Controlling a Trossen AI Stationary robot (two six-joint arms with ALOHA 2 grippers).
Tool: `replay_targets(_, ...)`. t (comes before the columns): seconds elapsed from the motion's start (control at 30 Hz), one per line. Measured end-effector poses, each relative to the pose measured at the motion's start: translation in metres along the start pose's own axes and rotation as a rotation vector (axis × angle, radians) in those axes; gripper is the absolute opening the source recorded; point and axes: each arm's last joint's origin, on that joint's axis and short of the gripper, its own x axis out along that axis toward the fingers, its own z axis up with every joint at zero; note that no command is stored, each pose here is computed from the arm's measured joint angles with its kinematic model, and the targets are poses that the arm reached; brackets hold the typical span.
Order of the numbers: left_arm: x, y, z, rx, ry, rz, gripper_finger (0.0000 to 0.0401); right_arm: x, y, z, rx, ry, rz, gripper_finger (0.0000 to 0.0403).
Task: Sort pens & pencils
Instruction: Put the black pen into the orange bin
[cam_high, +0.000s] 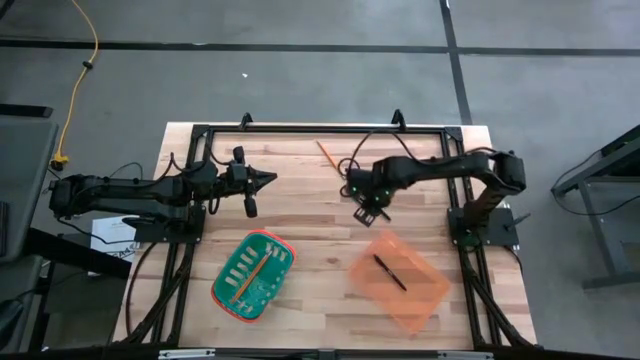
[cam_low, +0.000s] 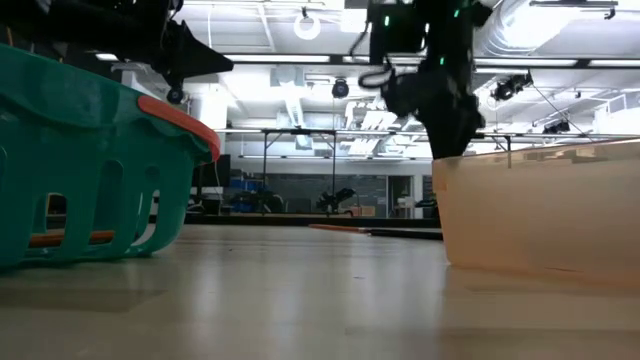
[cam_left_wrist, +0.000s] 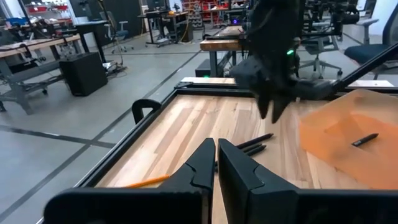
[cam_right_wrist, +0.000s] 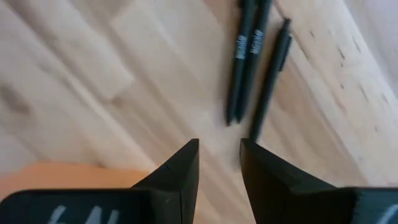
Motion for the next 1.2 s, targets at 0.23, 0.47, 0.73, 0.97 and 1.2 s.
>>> replay_targets(0.23, 0.0, 0.0, 0.0, 0.021, 0.005, 0.001, 0.001, 0.038, -0.024, 0.005, -0.026, 0.149, -0.025, 0.0108)
replay_targets(0.47, 0.0, 0.0, 0.0, 0.027, 0.004, 0.0, 0.001, 0.058, -0.039, 0.001, -0.027, 0.215, -0.037, 0.0108)
replay_targets(0.73, 0.0, 0.0, 0.0, 0.027, 0.004, 0.0, 0.001, 0.076, -0.044, -0.002, -0.018, 0.16, 0.0, 0.0108)
replay_targets(0.97, 0.0, 0.0, 0.0, 0.027, 0.004, 0.0, 0.001, 0.083, -0.047, -0.007, -0.011, 0.133, -0.013, 0.0102)
replay_targets(1.2, 0.0, 0.0, 0.0, 0.027, 0.005, 0.008, 0.001, 0.087, -0.048, -0.01, 0.004, 0.138, -0.018, 0.0025)
